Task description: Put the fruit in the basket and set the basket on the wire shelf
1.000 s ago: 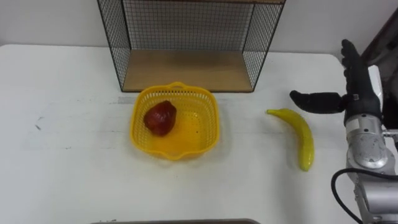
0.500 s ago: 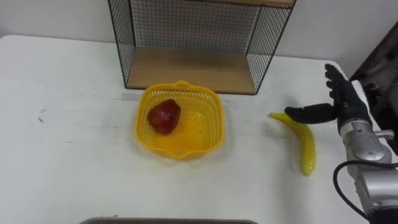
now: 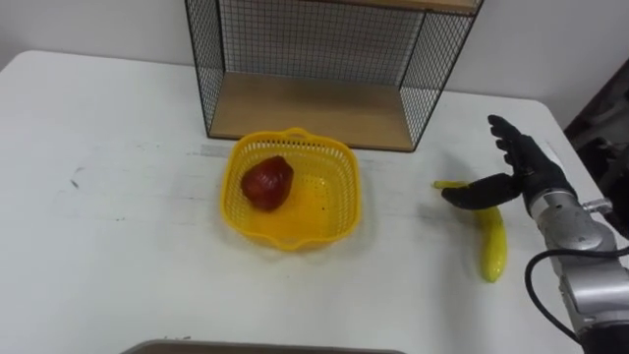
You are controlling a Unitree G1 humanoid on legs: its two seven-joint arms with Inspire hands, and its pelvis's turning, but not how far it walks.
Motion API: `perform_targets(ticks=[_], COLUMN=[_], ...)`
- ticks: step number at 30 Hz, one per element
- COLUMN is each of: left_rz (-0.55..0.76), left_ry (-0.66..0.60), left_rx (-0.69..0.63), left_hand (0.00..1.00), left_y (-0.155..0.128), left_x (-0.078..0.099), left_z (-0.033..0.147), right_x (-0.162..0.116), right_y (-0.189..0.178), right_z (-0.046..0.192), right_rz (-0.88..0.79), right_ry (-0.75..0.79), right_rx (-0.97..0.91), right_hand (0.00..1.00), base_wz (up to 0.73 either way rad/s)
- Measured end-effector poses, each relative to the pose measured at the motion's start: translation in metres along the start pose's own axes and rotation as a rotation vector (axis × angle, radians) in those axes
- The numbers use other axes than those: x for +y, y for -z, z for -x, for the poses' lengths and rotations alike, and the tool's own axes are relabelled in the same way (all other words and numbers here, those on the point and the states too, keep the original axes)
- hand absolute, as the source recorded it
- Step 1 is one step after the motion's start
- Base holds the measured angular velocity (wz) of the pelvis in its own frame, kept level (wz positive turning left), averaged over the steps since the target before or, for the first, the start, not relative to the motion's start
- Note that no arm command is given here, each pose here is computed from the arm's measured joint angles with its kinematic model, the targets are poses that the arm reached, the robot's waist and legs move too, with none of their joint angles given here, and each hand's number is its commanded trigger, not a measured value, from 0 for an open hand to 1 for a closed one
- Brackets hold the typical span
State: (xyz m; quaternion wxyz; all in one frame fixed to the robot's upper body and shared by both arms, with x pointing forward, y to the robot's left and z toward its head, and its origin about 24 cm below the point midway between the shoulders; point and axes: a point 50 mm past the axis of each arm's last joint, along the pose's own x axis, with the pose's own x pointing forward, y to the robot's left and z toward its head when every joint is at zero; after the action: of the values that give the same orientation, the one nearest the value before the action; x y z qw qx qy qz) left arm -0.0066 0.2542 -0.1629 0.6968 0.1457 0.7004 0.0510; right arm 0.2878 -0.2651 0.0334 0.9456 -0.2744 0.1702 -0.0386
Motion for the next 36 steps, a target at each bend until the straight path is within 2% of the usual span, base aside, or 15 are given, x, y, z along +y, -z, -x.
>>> perform_targets(ticks=[7,21,36], left_rz=[0.000,-0.001,-0.008], left_ry=[0.000,-0.003,0.016], left_rx=[-0.003,0.005,-0.024], left_hand=[0.00,0.00,0.00], left_y=[0.000,0.005,-0.005], left_x=[0.000,0.001,0.002], left_z=[0.000,0.000,0.000], right_x=[0.001,0.008,0.011], right_y=[0.004,0.042,0.051], right_z=[0.000,0.000,0.003], right_rz=[0.018,0.043,0.052], right_ry=[-0.018,-0.055,-0.096], right_rx=[0.019,0.176,0.198], right_hand=[0.00,0.00,0.00], base_wz=[0.00,0.00,0.00])
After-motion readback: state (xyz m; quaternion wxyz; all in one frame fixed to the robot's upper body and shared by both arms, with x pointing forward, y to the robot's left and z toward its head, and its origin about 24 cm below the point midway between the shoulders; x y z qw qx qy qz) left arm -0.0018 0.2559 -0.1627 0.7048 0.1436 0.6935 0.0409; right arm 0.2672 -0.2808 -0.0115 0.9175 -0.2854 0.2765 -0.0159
